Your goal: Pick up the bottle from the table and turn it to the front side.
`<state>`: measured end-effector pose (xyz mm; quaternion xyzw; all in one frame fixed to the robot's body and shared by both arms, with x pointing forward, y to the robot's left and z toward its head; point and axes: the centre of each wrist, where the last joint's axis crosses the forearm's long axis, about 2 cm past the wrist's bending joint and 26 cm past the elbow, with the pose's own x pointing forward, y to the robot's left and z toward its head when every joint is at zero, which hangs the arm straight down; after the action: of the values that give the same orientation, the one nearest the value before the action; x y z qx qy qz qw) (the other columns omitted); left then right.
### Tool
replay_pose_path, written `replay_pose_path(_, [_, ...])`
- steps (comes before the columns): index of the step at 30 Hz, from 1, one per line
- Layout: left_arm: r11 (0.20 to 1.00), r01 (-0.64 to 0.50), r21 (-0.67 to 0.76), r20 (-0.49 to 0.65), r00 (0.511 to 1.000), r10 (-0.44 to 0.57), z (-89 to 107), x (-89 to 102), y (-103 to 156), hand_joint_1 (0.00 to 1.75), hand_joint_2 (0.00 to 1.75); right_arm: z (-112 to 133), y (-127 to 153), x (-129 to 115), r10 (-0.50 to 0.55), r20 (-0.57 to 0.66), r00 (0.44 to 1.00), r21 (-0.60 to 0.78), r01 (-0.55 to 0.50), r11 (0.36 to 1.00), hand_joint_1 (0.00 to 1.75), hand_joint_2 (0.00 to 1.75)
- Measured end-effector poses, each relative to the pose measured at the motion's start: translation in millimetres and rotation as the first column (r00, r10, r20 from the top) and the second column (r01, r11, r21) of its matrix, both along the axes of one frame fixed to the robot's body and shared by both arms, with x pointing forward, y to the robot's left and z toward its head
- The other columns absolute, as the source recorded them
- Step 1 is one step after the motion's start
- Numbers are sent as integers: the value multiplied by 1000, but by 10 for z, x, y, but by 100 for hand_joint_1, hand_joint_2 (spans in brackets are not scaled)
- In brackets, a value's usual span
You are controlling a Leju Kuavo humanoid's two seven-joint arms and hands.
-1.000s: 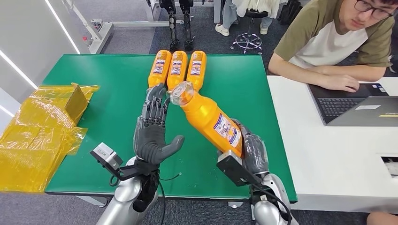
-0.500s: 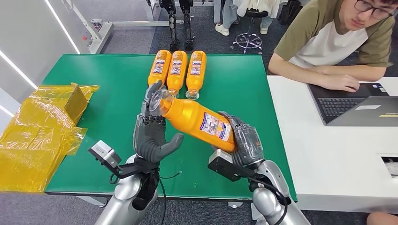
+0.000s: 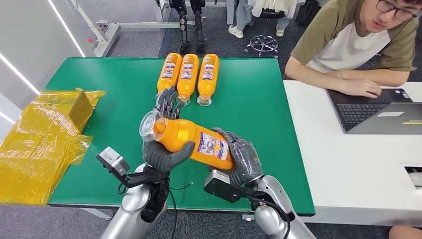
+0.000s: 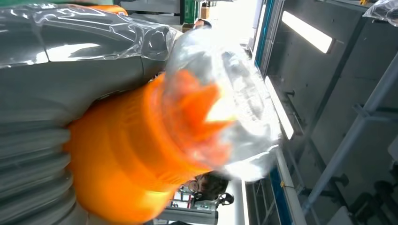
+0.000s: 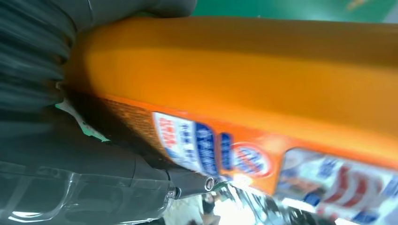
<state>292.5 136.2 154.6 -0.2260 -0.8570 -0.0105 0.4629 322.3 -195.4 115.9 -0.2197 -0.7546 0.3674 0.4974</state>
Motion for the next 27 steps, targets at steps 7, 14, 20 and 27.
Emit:
replay_pose_path(7, [1000,4,4,-11,1000,-4,-34,-18,11,175,175,-96,32,-21,13,-85,996,-70,-19,997,175,175])
replay_pose_path(14, [1000,6,7,-21,1000,-6,-97,-65,31,175,175,-101,36,13,21,-101,995,-99,-31,995,175,175])
replay_pose_path(20, [1000,19,15,-24,1000,-19,-127,-93,33,175,175,-96,37,33,24,-96,995,-111,-35,993,168,175])
replay_pose_path(27, [999,23,25,-19,1000,-22,-123,-91,30,175,175,-107,37,10,40,-20,999,-45,-41,998,0,175])
